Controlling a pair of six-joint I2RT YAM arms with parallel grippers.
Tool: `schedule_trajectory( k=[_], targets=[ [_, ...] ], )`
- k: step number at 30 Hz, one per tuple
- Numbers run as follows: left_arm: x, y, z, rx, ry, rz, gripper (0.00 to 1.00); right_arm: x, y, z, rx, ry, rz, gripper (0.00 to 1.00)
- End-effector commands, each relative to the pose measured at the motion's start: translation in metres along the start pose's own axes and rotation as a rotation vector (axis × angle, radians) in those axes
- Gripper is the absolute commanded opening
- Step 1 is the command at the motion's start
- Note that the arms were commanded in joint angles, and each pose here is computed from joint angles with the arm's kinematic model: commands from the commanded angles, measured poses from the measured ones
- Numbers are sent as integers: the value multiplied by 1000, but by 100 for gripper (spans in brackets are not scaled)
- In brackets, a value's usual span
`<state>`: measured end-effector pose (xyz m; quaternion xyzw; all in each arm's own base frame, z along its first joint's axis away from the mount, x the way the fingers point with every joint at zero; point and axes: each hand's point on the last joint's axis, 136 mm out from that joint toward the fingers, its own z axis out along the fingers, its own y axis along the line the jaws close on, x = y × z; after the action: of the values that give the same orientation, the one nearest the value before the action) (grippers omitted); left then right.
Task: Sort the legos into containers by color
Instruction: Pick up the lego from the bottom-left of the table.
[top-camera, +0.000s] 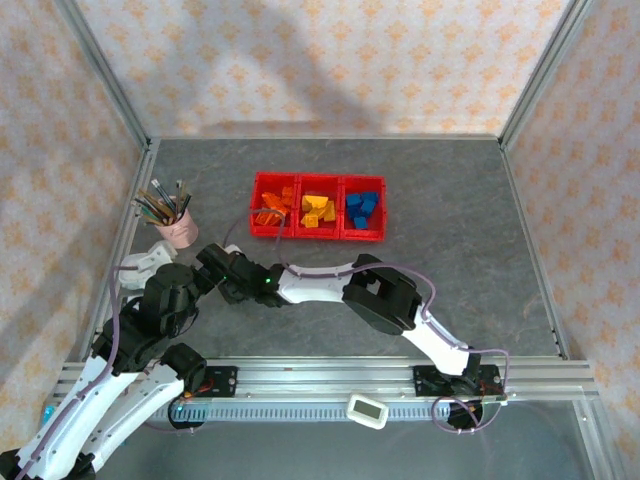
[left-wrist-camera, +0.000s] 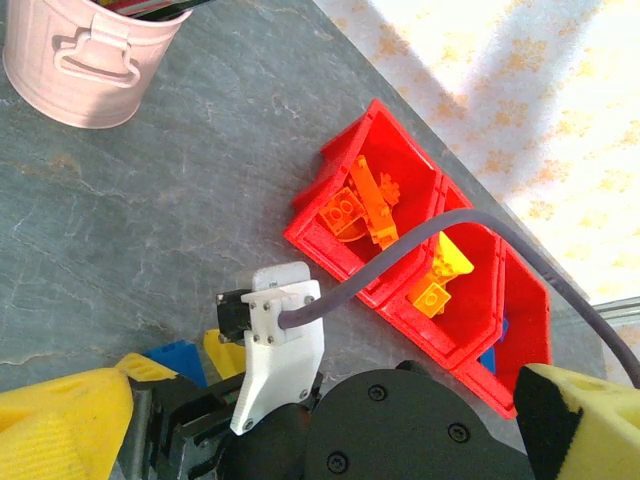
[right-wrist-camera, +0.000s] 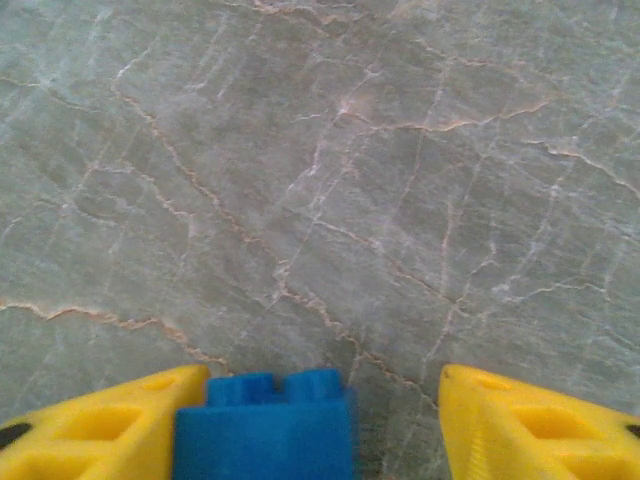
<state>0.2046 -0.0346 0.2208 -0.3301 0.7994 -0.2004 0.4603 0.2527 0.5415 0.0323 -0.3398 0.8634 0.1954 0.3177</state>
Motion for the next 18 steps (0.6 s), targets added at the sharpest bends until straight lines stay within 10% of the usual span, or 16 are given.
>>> schedule_trajectory(
  k=[1,7,18],
  targets=[
    [-1,12,2,-54,-19,12,99,4,1,2,32,16,-36,52],
    [-3,9,2,-42,-22,13,99,-7,-2,-15,39,-11,-24,30],
    [-8,-25,7,27,-2,91,99,-37,-45,-104,82,-122,148,25]
  ],
)
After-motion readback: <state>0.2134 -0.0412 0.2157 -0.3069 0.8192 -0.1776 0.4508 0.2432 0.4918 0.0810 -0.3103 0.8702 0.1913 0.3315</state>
